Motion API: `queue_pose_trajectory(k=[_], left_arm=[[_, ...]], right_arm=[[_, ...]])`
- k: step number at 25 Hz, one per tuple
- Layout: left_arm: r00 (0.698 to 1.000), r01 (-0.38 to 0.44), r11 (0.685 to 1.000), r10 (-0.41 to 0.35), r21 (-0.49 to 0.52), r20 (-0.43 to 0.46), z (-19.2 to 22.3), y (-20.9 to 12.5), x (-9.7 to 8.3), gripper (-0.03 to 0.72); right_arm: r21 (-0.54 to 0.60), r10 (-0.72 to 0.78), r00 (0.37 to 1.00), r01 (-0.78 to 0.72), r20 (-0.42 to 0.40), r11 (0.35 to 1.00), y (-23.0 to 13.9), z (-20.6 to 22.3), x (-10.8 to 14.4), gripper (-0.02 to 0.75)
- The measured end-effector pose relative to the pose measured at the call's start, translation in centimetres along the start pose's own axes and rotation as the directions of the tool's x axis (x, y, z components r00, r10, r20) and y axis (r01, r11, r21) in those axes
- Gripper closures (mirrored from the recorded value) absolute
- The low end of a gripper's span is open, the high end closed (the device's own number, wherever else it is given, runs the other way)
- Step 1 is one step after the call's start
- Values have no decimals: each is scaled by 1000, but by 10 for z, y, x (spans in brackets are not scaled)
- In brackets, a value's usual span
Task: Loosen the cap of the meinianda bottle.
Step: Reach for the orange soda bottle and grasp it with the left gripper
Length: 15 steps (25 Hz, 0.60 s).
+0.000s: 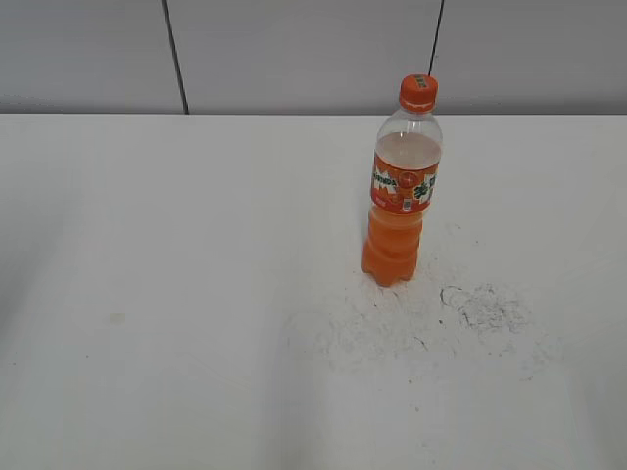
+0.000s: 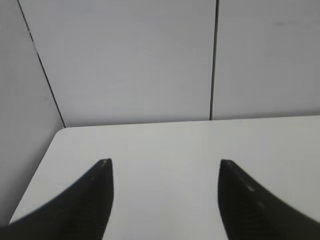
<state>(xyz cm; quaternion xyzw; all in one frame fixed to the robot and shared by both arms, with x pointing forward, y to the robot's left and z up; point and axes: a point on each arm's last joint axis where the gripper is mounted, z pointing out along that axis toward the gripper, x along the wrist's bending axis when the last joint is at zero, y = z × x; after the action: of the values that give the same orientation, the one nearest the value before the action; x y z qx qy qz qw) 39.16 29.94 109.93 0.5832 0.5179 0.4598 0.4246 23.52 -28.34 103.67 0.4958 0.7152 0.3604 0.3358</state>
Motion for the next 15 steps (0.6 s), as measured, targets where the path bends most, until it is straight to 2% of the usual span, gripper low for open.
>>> queue_pose_trajectory(k=[5,9,15], left_arm=[[1000,1,1000,-1,14,9,60,-12,-5,185],[997,-22,999,20,35,78,98,-31,-27,186],[980,-83,993,65,86,189,130,-60,-62,186]], right_arm=[[0,0,1000,0,0,1000,0,0,0,245],[0,0,1000,0,-1,1000,0,0,0,245],[0,0,1000,0,-1,1000,0,0,0,245]])
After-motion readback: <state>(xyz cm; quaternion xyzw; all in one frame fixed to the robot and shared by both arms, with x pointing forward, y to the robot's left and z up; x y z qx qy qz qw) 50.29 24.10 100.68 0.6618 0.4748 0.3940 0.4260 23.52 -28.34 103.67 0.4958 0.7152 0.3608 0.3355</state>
